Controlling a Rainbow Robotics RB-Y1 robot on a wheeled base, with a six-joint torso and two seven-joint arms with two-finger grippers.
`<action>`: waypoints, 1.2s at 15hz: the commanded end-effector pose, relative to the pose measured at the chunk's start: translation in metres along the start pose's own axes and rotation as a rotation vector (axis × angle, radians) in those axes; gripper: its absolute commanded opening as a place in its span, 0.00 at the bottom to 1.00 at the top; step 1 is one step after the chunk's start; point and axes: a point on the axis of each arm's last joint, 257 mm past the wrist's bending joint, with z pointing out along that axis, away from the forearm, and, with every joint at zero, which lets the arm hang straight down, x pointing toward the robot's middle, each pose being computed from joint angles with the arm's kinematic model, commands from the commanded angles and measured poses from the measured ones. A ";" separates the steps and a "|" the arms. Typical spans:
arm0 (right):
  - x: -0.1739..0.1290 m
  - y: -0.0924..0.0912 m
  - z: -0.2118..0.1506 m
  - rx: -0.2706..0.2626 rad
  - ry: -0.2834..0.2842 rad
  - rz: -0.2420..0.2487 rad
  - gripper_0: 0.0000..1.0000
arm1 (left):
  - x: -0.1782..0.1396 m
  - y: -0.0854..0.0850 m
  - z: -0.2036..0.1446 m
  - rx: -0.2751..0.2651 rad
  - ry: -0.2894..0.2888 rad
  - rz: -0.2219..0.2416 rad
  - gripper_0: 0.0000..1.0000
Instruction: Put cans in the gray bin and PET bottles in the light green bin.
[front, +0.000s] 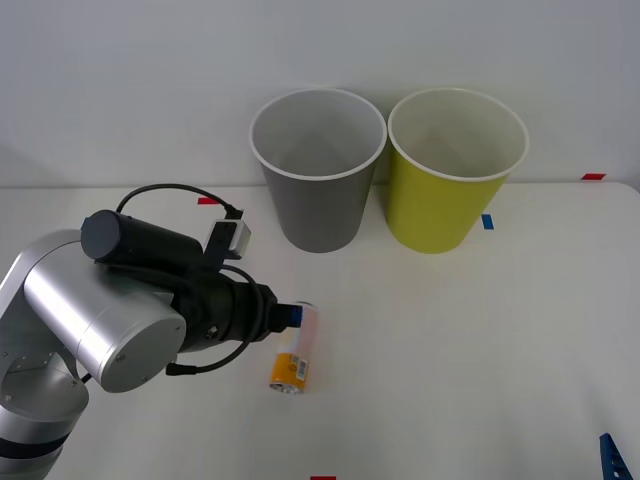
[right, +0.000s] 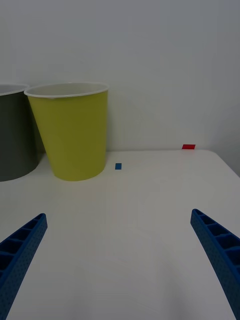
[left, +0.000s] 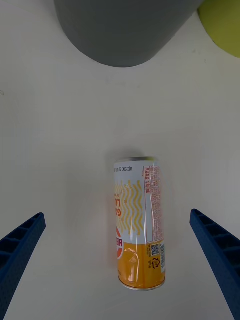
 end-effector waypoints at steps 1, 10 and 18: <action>0.000 0.000 0.000 0.000 0.000 0.000 1.00 | 0.001 -0.005 0.008 -0.044 -0.024 0.018 1.00; 0.000 0.000 0.000 0.000 0.000 0.000 1.00 | -0.002 -0.024 0.037 -0.029 -0.093 0.025 1.00; 0.000 0.000 0.000 0.000 0.000 0.000 1.00 | 0.004 -0.024 0.044 0.001 -0.150 0.017 1.00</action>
